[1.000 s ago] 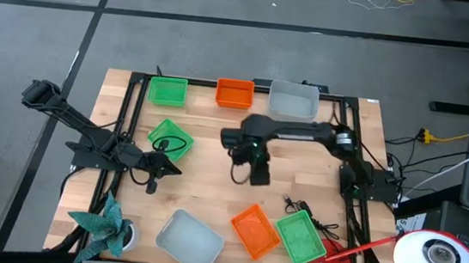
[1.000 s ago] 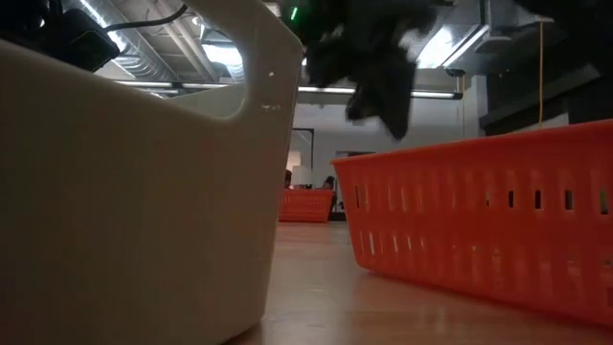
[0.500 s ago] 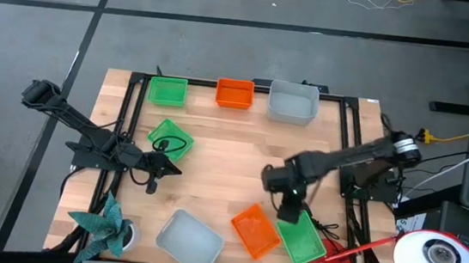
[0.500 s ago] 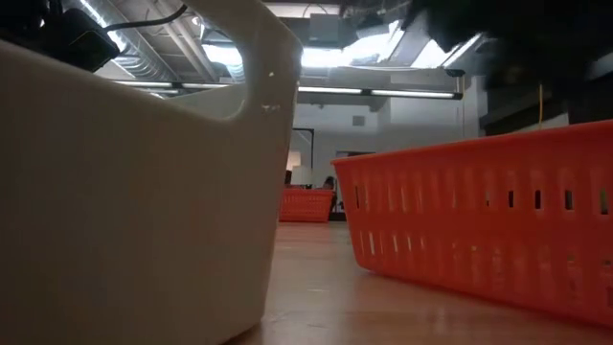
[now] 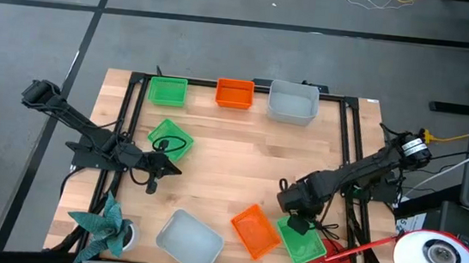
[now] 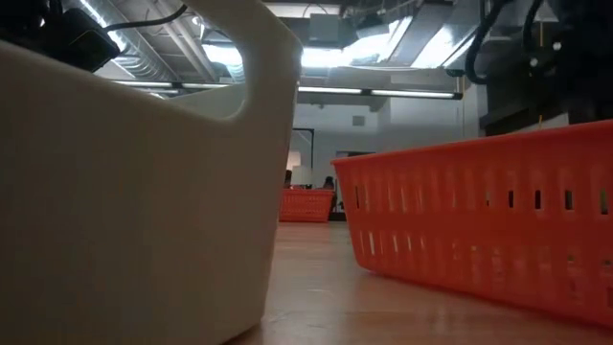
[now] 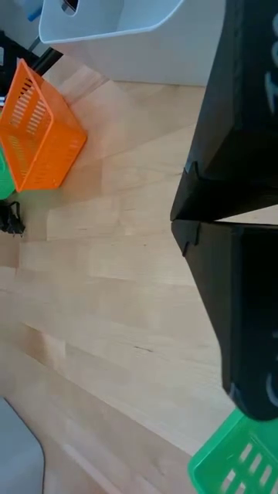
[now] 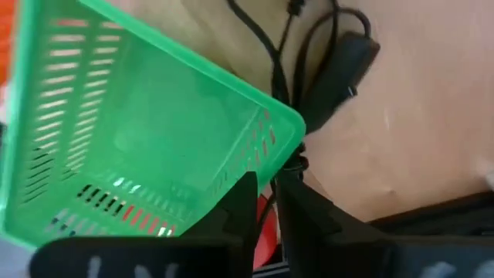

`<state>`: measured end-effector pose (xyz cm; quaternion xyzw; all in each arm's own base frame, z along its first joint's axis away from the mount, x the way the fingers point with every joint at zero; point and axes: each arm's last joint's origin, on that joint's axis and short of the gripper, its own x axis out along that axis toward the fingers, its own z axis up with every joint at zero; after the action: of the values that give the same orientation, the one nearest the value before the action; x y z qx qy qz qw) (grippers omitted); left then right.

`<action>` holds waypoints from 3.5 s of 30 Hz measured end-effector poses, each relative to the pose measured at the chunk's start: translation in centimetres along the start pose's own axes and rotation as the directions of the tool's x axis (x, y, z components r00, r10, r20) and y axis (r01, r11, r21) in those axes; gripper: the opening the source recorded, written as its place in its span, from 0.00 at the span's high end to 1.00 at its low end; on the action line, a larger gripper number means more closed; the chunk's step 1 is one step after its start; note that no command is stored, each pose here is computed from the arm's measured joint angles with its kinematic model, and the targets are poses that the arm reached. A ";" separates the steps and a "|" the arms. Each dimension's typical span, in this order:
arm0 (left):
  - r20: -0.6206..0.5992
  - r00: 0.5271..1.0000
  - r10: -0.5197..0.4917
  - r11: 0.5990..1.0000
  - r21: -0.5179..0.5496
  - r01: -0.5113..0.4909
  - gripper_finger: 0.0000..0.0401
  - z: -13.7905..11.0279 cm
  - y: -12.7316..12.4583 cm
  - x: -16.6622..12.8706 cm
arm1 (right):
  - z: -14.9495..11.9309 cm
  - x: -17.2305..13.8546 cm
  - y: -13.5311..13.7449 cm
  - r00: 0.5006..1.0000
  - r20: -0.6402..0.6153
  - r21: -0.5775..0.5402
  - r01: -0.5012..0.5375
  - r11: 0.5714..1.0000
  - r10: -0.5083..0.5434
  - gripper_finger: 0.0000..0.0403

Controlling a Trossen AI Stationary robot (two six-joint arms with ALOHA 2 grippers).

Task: Stack baskets by color
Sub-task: Adjust the bottom green bin

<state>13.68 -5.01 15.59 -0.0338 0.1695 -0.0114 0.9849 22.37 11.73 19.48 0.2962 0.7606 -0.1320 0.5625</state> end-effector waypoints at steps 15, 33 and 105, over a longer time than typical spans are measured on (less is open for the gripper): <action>0.005 1.000 -0.001 1.000 -0.003 0.001 1.00 0.0 0.0 0.0 | 0.4 0.4 0.3 0.998 0.022 0.043 -0.054 0.998 0.053 0.87; 0.005 1.000 -0.001 1.000 -0.003 0.001 1.00 0.0 0.0 0.0 | 1.1 0.1 0.7 0.992 0.078 0.115 -0.108 0.988 0.099 0.87; 0.008 0.999 0.042 0.999 0.003 -0.042 1.00 0.0 0.1 0.0 | 21.2 -2.9 -3.7 0.706 0.682 -0.342 0.079 0.936 0.190 0.87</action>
<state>13.68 -4.88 15.59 -0.0289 0.1664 0.0094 0.9856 37.21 -3.41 14.67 0.1424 0.4889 -0.0820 0.8567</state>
